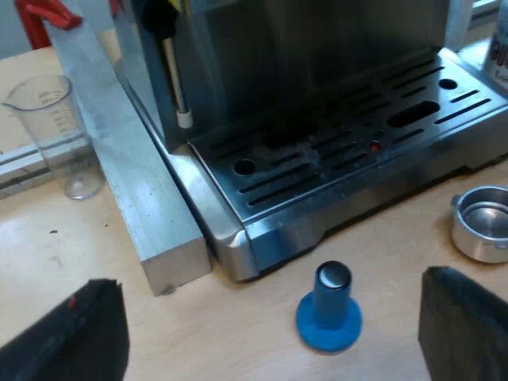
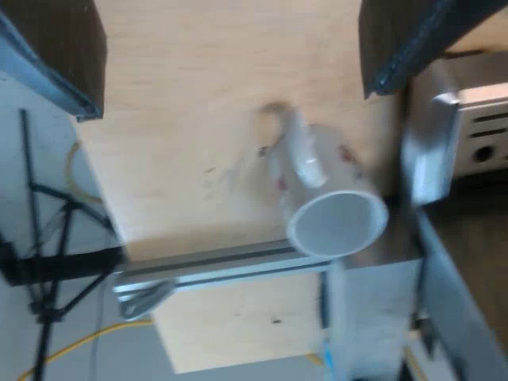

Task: Put the handle in the coffee machine

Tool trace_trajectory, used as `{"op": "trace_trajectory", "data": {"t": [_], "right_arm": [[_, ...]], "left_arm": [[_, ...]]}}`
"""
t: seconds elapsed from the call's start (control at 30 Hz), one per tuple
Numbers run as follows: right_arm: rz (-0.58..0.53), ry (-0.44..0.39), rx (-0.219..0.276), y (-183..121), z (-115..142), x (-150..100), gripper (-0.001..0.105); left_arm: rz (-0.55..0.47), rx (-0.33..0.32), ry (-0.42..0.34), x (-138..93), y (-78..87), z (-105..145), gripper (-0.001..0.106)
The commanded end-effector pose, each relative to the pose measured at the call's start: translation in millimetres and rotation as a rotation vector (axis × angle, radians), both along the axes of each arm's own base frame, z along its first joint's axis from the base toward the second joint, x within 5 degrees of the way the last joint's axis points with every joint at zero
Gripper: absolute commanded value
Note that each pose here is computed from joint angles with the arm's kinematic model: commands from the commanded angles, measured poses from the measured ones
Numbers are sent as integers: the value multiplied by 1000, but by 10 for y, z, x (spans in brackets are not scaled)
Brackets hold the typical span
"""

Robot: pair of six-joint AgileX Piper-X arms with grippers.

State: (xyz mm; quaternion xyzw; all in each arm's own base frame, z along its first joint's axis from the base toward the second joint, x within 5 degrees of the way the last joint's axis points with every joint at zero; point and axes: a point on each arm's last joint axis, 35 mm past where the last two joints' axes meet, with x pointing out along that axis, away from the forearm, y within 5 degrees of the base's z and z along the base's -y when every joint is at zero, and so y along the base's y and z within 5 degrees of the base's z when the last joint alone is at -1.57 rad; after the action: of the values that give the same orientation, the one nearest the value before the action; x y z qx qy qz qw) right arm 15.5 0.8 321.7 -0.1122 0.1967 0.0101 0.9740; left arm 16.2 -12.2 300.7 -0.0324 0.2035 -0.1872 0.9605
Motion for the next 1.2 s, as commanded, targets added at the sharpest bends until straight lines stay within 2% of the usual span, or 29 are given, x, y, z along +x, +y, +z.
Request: {"op": "trace_trajectory", "data": {"t": [0.03, 0.17, 0.27, 0.47, 0.7, 0.87, 0.97, 1.1, 1.17, 1.2], "right_arm": [[88, 26, 11, 29, 107, 1, 67], [218, 57, 61, 69, 229, 60, 67], [308, 90, 92, 94, 292, 141, 67], [387, 255, 119, 126, 377, 325, 67], [527, 381, 96, 240, 383, 584, 65], [614, 463, 73, 374, 321, 725, 63], [615, 495, 56, 422, 293, 768, 63], [634, 525, 36, 489, 265, 797, 63], [640, 570, 12, 587, 223, 833, 63], [570, 615, -33, 699, 162, 883, 63]], "left_arm": [[-114, 7, 11, 50, -37, 156, 77], [-220, 20, 5, 94, -68, 216, 77], [-295, -10, 9, 127, -95, 250, 77], [-395, 2, 20, 221, -125, 255, 77], [-550, -20, 101, 371, -208, 215, 77], [-666, 11, 124, 435, -282, 184, 77], [-756, 52, 114, 461, -338, 163, 77], [-839, 72, 123, 478, -402, 142, 77], [-907, 78, 141, 491, -461, 121, 77], [-921, 81, 144, 494, -474, 116, 77]]}}
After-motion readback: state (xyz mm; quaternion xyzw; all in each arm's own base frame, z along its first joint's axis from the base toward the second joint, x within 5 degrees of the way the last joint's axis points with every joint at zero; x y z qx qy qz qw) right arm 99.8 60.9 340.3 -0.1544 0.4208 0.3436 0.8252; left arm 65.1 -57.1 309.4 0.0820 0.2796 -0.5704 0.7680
